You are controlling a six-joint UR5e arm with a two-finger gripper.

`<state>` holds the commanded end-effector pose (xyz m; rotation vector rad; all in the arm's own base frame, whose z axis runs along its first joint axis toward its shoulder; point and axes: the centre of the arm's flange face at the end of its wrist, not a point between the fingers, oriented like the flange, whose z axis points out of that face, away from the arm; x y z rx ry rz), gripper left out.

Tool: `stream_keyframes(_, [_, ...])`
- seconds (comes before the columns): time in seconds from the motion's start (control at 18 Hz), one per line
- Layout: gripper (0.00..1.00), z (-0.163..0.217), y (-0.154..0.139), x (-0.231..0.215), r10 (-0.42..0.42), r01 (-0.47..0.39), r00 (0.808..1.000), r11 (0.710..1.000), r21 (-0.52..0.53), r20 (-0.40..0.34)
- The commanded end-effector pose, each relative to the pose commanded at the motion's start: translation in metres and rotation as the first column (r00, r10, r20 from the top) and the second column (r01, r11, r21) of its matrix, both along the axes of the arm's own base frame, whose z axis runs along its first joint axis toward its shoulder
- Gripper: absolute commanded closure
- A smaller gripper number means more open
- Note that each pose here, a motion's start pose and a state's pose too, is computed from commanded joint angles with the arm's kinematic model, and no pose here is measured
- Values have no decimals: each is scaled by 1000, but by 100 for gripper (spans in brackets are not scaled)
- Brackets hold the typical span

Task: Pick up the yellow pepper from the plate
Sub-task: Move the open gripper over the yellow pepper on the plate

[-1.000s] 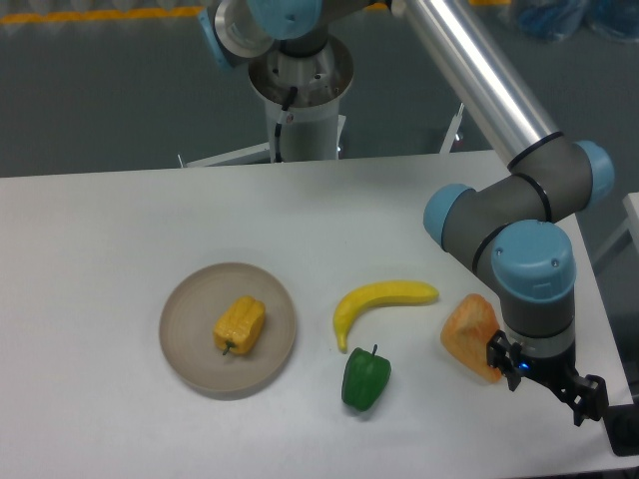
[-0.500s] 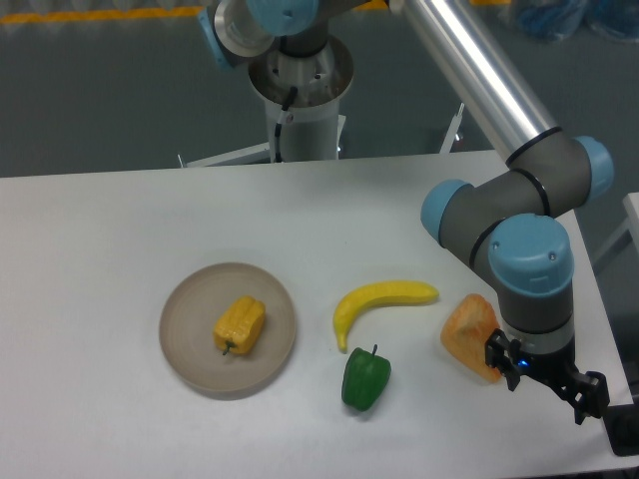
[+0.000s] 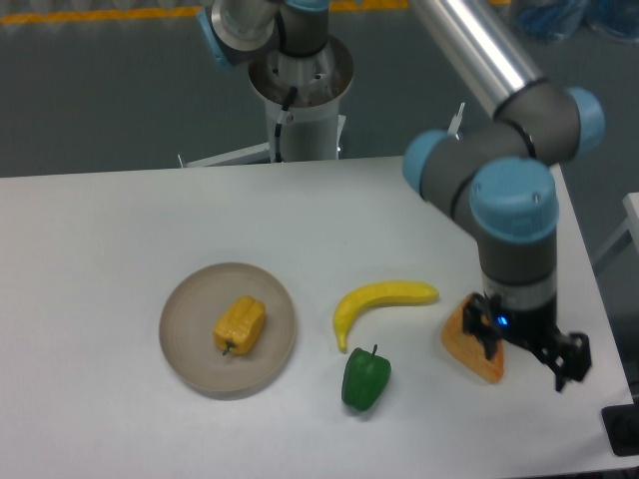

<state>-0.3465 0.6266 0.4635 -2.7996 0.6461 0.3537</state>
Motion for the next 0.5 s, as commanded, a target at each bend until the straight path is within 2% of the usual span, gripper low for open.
stream_keyframes(0.22, [0,11,-25,28,64,-67,994,997,32,92])
stream_keyframes(0.33, [0,-11,-31,50,97,-104,979,994,30,177])
stream_keyframes(0.39, [0,-8,-35,61,122,-137,968,989,58,218])
stream_keyframes(0.5, [0,-17,-38,71,168,-185,952,982,42,257])
